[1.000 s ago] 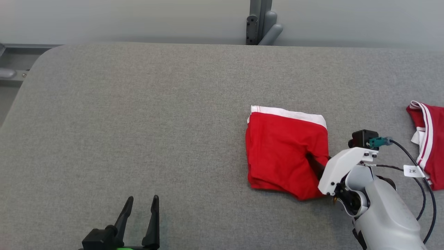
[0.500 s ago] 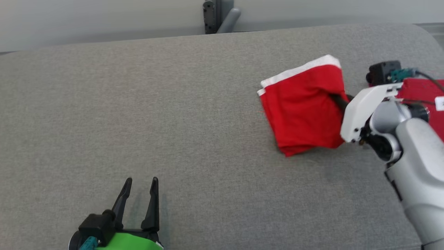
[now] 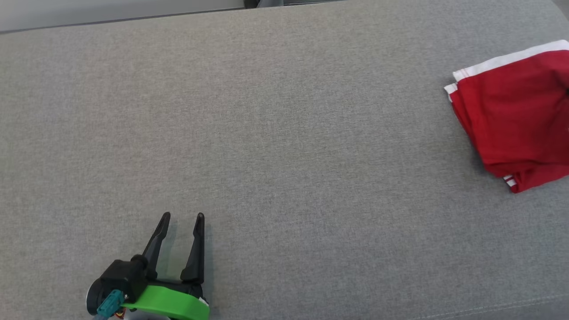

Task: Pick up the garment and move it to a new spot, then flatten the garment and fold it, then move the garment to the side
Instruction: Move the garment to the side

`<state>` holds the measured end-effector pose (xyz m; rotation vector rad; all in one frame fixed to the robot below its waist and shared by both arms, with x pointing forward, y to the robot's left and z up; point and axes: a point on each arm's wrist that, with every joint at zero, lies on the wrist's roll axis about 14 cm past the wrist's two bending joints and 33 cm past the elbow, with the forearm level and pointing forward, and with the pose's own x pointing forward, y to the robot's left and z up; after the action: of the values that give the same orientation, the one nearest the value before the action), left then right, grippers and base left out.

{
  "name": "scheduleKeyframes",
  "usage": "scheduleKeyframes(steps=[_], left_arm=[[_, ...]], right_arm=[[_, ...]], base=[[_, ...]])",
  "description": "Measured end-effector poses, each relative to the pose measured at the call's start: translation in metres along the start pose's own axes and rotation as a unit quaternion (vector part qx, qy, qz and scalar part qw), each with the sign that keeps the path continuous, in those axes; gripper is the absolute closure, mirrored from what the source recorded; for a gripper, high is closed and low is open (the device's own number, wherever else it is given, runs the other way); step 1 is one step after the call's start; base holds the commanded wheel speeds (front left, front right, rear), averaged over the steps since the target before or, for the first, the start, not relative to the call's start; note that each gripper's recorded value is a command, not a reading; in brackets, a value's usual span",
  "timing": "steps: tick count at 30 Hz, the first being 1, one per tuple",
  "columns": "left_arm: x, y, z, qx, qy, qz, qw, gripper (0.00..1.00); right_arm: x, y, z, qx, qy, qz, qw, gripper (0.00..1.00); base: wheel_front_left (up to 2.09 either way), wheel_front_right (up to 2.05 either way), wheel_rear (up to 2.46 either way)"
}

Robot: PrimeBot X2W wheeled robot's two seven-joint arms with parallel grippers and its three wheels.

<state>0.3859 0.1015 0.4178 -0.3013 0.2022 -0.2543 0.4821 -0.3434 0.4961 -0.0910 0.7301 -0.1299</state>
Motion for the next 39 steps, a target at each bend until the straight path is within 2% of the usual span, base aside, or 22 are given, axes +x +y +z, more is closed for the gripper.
scheduleKeyframes(steps=[5,6,7,12,15,17,21,24,31,36,39], left_arm=[[-0.004,0.014,-0.003,-0.004,0.005,0.022,1.000,0.00],[-0.005,0.016,-0.004,-0.004,0.006,0.026,1.000,0.00],[-0.005,0.019,-0.005,-0.004,0.007,0.029,1.000,0.00],[-0.011,0.027,-0.008,-0.007,0.012,0.044,0.999,0.00],[-0.015,0.027,-0.003,-0.007,0.004,0.049,0.999,0.00],[-0.018,0.028,0.000,-0.006,0.000,0.052,0.999,0.00],[-0.025,0.028,0.007,-0.005,-0.011,0.057,0.998,0.00],[-0.033,0.032,0.017,0.000,-0.027,0.066,0.997,0.00],[-0.054,0.030,0.027,0.010,-0.046,0.070,0.996,0.00],[-0.070,0.030,0.032,0.012,-0.058,0.075,0.995,0.00],[-0.074,0.031,0.036,0.013,-0.067,0.079,0.995,0.00]], right_arm=[[0.017,-0.022,-0.012,-0.040,0.033,-0.054,0.997,1.00],[0.021,-0.024,-0.014,-0.052,0.033,-0.063,0.996,0.67],[0.024,-0.027,-0.015,-0.060,0.027,-0.071,0.995,0.00],[0.039,-0.020,-0.033,-0.068,0.016,-0.076,0.995,0.00],[0.034,-0.001,-0.015,-0.045,-0.058,-0.054,0.996,0.00],[0.028,0.011,-0.009,-0.058,-0.086,-0.039,0.994,0.00],[-0.003,0.025,0.026,-0.052,-0.199,-0.023,0.978,0.00],[-0.027,0.048,0.032,-0.032,-0.262,0.009,0.965,0.00],[-0.072,0.074,-0.002,-0.009,-0.330,0.042,0.943,0.00],[-0.091,0.101,-0.053,0.025,-0.346,0.060,0.936,0.00],[-0.094,0.115,-0.070,0.038,-0.347,0.071,0.934,0.00]], base=[[0.00,0.00,0.00],[0.00,0.00,0.00],[0.00,0.00,0.00],[0.00,0.00,0.00],[0.00,0.00,0.00],[0.00,0.00,0.00],[0.00,0.00,0.00],[0.00,0.00,0.00],[0.00,0.00,0.00],[0.00,0.00,0.00],[0.00,0.00,0.00]])
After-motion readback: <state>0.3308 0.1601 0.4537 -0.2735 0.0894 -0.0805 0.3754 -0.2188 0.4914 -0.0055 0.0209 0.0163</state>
